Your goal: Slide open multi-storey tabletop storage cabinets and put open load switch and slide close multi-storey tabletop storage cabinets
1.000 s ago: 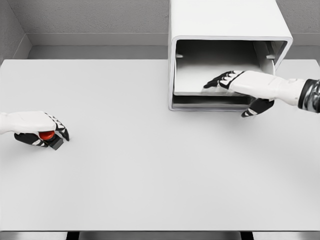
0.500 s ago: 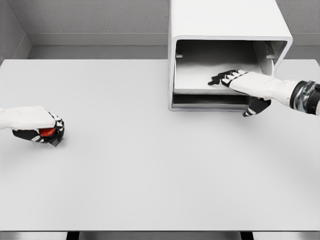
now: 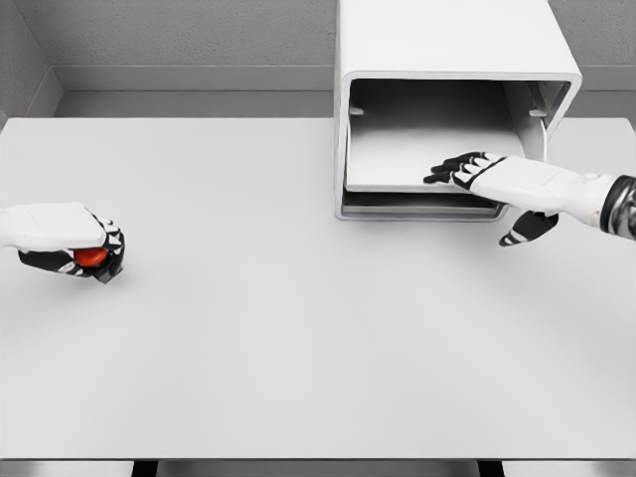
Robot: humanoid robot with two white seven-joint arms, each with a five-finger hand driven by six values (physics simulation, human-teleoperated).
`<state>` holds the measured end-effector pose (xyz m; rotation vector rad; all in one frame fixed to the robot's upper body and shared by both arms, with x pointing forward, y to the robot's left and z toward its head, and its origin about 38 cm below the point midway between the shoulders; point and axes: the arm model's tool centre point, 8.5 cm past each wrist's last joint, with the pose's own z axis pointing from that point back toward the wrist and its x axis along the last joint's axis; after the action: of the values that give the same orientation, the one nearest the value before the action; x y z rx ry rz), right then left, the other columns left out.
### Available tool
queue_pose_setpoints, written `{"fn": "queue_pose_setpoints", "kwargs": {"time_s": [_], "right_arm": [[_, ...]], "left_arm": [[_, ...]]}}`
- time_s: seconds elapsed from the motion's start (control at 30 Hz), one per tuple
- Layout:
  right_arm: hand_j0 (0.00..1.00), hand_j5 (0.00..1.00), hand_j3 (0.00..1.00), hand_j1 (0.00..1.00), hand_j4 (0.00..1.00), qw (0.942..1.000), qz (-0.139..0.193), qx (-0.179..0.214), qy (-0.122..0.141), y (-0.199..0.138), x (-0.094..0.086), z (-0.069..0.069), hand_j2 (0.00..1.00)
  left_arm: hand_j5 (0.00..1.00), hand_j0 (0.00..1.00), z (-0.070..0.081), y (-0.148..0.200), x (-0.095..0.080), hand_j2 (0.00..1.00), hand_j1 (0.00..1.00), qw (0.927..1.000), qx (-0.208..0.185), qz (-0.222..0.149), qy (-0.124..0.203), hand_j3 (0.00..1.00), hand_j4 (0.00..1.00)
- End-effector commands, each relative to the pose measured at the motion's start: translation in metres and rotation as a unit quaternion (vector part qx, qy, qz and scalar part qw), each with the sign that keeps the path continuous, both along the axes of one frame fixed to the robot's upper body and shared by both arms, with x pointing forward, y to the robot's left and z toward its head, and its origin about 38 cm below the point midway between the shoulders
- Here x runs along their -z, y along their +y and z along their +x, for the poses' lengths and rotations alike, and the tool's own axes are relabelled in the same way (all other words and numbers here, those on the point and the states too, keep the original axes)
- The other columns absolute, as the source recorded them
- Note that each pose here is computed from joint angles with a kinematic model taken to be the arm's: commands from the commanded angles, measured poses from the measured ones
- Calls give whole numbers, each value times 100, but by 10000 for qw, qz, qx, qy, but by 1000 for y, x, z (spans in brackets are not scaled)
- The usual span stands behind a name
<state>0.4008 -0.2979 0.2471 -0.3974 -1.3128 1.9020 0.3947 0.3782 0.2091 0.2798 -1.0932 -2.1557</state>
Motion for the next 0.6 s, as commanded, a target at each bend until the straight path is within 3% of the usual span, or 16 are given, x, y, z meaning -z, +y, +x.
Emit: {"fn": "queue_pose_setpoints", "kwargs": {"time_s": [0.0,0.23,0.57], "right_arm": [[100,100,100,100,100,10000,-24,-36,-24,-1,-2,-1,100],[100,100,100,100,100,9995,99,-222,-178,-9,-6,-8,100],[100,100,100,100,100,9989,161,-407,-169,-13,2,-17,100]], "left_arm": [[41,41,1,1,-2,41,41,10000,-23,-25,-21,41,41],[41,41,0,3,-4,41,41,10000,-39,4,-25,41,41],[41,41,-2,4,-8,41,41,10000,-27,24,-45,41,41]]}}
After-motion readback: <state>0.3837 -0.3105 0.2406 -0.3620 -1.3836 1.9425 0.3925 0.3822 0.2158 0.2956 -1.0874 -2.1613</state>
